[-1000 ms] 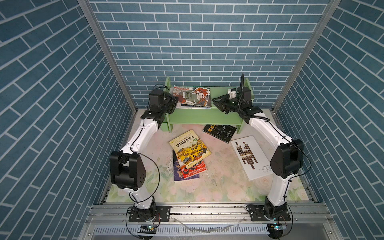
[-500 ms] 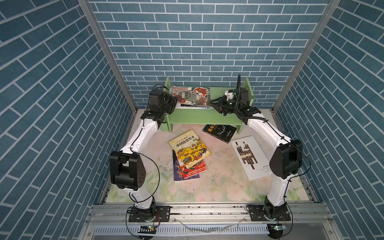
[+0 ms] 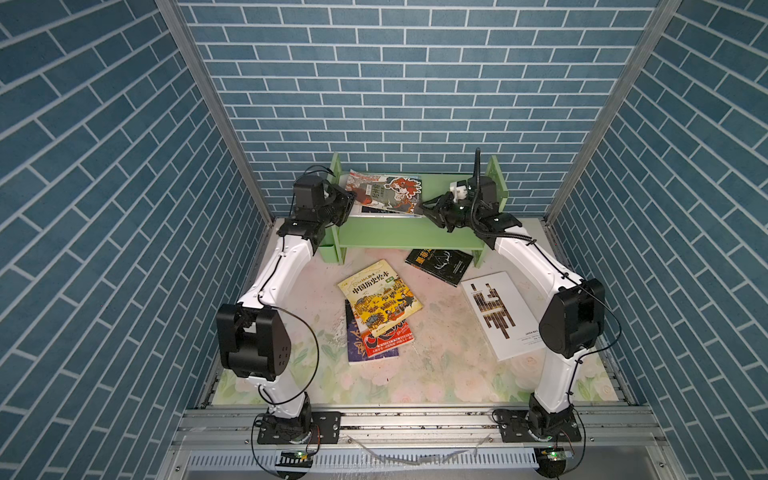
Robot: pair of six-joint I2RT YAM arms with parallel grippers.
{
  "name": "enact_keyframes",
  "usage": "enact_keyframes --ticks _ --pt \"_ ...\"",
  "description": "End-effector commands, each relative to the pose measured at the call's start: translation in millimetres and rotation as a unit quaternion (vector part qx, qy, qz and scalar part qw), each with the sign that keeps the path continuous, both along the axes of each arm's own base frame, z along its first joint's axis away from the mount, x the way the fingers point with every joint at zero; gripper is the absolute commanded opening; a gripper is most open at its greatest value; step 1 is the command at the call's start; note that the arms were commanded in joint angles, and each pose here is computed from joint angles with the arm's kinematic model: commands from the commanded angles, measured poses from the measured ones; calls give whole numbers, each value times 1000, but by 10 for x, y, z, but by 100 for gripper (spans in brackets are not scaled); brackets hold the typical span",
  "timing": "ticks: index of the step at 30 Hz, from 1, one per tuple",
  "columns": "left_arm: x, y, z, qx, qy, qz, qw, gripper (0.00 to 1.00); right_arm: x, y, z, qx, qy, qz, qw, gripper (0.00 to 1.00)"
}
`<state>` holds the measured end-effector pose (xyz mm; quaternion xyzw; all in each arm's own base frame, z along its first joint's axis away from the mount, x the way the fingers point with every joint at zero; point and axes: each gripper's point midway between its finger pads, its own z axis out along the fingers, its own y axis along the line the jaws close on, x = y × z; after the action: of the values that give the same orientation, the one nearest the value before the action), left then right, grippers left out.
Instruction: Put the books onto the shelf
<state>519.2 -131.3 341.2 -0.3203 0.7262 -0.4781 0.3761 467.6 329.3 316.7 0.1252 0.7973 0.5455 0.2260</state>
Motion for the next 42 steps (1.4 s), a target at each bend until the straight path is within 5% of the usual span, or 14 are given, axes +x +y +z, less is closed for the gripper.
enact_keyframes --ticks 1,42 --pt "-40 3 66 6 -4 -7 1000 9 -101 24 222 -1 -33 7 999 27" --pt "46 4 114 -16 -31 6 999 9 -96 -2 330 -9 -52 4 999 27"
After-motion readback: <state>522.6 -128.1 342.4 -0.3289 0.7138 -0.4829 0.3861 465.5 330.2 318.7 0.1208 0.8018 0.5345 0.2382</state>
